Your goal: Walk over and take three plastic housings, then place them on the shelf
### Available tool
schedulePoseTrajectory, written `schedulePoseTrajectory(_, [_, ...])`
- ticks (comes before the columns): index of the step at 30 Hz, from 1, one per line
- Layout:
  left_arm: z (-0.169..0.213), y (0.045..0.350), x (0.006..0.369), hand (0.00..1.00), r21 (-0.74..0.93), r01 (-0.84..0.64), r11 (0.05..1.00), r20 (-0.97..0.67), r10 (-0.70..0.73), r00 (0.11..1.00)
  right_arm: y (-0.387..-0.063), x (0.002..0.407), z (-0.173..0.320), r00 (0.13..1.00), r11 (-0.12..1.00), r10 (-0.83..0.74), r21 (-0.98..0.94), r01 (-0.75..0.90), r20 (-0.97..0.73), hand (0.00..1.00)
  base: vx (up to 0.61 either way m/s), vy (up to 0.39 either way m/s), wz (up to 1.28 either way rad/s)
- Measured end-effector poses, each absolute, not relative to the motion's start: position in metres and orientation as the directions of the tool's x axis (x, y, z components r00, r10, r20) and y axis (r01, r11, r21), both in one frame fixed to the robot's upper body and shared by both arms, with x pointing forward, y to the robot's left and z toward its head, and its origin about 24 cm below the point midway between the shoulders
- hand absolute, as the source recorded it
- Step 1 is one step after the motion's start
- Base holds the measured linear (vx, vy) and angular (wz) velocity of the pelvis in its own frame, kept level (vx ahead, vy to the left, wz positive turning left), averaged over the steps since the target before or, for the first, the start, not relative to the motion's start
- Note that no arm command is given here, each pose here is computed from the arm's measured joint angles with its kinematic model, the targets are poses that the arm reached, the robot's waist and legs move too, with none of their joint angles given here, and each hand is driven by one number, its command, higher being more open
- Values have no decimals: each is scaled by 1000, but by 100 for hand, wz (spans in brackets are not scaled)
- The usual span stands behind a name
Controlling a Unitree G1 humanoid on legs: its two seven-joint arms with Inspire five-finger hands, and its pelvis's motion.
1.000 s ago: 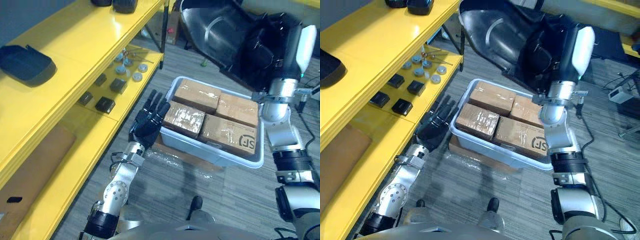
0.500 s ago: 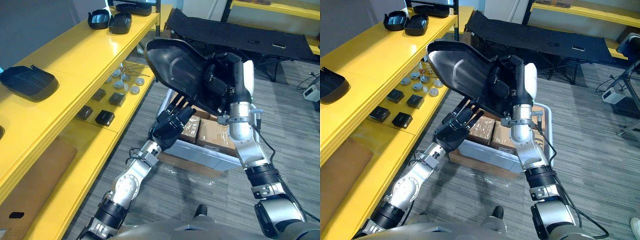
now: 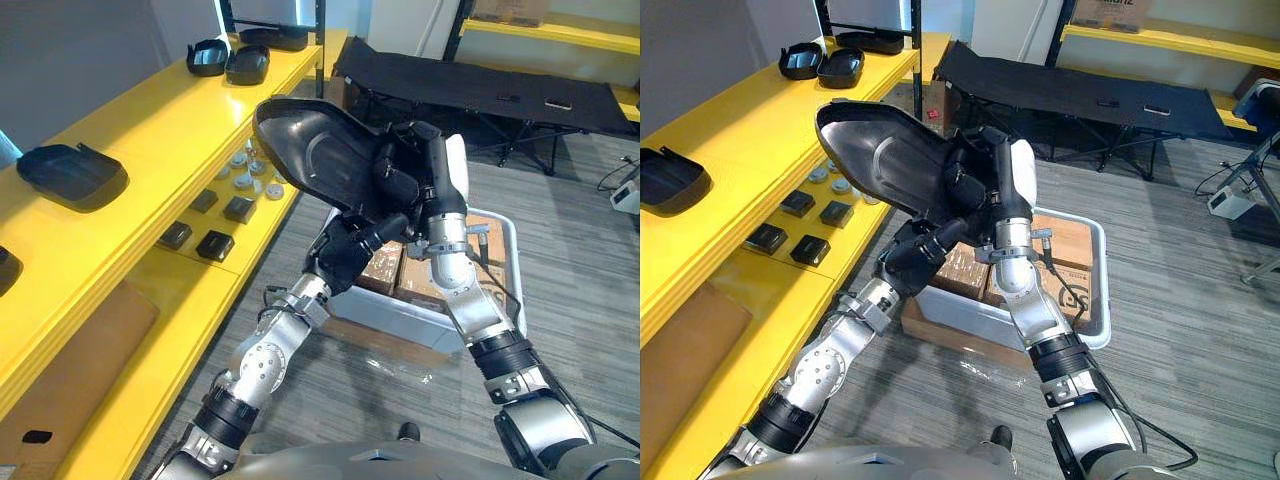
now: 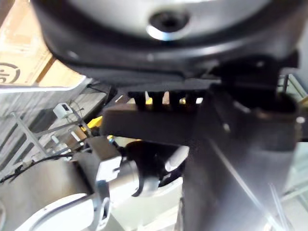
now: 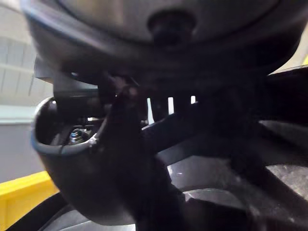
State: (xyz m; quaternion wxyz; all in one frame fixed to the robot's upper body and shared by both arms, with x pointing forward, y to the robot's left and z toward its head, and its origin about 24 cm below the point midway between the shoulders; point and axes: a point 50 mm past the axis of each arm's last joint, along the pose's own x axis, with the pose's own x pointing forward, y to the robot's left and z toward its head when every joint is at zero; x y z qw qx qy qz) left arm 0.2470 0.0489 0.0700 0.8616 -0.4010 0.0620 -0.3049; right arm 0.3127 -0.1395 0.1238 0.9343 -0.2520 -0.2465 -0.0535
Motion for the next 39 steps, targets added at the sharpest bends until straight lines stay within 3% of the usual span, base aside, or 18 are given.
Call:
schedulePoseTrajectory(7, [71, 46, 251, 100, -653, 445, 613, 76, -532, 843, -122, 309, 117, 880, 884, 59, -434, 173, 471, 0, 0, 0, 0])
schedulePoseTrajectory(13, [71, 49, 254, 100, -664, 354, 659, 36, -445, 895, -111, 308, 111, 887, 895, 51, -415, 162, 458, 0, 0, 0, 0])
schedulePoseTrajectory(24, [73, 51, 255, 100, -767, 268, 583, 50, -362, 931, -103, 307, 109, 887, 915, -1, -358, 187, 462, 0, 0, 0, 0])
schedulePoseTrajectory(25, [71, 54, 254, 0, -776, 248, 579, 42, -346, 937, -101, 307, 106, 891, 917, -3, -354, 183, 453, 0, 0, 0, 0])
schedulePoseTrajectory(29, [65, 62, 255, 0, -813, 177, 554, 9, -292, 956, -98, 307, 98, 906, 921, -18, -347, 180, 423, 0, 0, 0, 0])
schedulePoseTrajectory(34, [53, 115, 271, 0, -851, -29, 524, -56, -37, 998, -93, 298, 84, 918, 922, 18, -361, 137, 396, 0, -2, 9, -3])
schedulePoseTrajectory(39, [45, 123, 271, 0, -853, -25, 522, -62, -54, 997, -91, 294, 81, 921, 927, 35, -358, 115, 388, 0, 0, 0, 0])
